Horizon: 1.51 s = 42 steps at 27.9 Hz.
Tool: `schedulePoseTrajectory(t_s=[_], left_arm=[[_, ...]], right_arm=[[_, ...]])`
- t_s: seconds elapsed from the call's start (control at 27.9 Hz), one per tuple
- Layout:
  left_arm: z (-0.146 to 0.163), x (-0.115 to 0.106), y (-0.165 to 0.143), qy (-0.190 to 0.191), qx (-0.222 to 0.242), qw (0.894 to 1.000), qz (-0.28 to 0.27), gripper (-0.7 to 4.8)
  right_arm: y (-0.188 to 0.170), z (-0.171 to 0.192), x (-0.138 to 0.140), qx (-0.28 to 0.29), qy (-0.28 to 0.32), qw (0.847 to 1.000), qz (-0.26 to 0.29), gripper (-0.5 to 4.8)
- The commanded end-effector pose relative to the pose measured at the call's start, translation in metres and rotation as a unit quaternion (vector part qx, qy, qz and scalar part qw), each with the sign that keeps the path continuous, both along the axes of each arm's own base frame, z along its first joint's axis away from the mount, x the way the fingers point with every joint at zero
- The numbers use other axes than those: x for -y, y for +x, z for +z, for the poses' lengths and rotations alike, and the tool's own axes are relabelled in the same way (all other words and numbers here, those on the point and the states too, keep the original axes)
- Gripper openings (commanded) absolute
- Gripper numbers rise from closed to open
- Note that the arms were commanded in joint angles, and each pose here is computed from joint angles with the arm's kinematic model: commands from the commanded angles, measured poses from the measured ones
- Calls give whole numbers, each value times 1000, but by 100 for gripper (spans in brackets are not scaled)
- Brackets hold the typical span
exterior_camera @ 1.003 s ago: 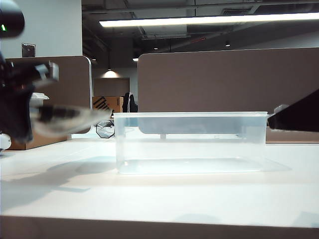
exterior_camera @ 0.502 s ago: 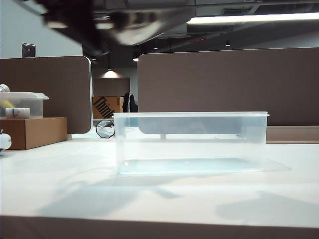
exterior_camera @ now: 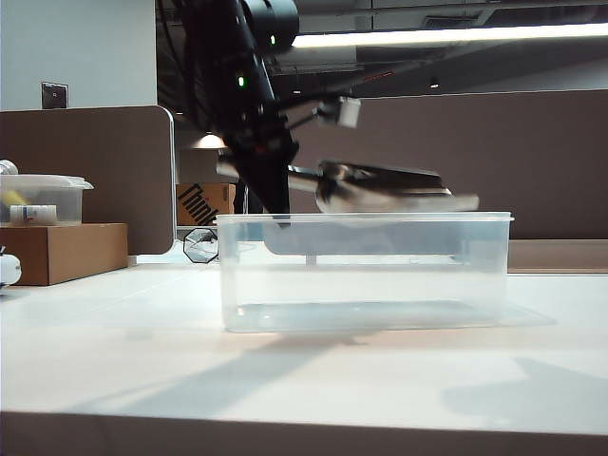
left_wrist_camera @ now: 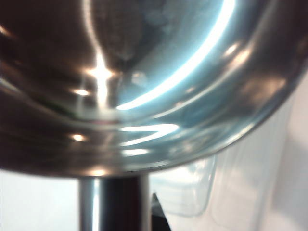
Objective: Pick up the metal ice scoop from the table and place it inside the transparent plastic box.
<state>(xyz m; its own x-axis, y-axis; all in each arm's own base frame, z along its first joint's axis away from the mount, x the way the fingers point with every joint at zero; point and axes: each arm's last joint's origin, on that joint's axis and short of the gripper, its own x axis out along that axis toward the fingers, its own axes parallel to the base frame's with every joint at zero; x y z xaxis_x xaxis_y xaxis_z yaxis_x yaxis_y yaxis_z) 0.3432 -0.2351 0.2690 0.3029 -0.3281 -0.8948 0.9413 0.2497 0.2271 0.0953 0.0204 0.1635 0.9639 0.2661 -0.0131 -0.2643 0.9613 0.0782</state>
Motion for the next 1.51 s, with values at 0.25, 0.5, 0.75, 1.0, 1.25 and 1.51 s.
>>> schedulePoseTrajectory(t_s=[0.25,0.5,0.75,1.0,1.25,1.51], left_arm=[[-21,9,12,8,12,998,-57,-6],[-18,8,18,56,70,996,-21,58],[-18,8,18,61,77,995,-17,192],[-12,12,19,81,118,990,1,192],[23,7,10,118,211,969,57,181],[91,-16,-31,-88,153,974,144,-6]], right_arm=[[0,2,0,8,0,1000,2,-1],[0,2,0,8,0,1000,2,-1],[0,2,0,8,0,1000,2,-1],[0,2,0,8,0,1000,2,-1],[-2,2,-7,8,1,999,35,-1],[-6,2,-18,8,1,995,98,-1]])
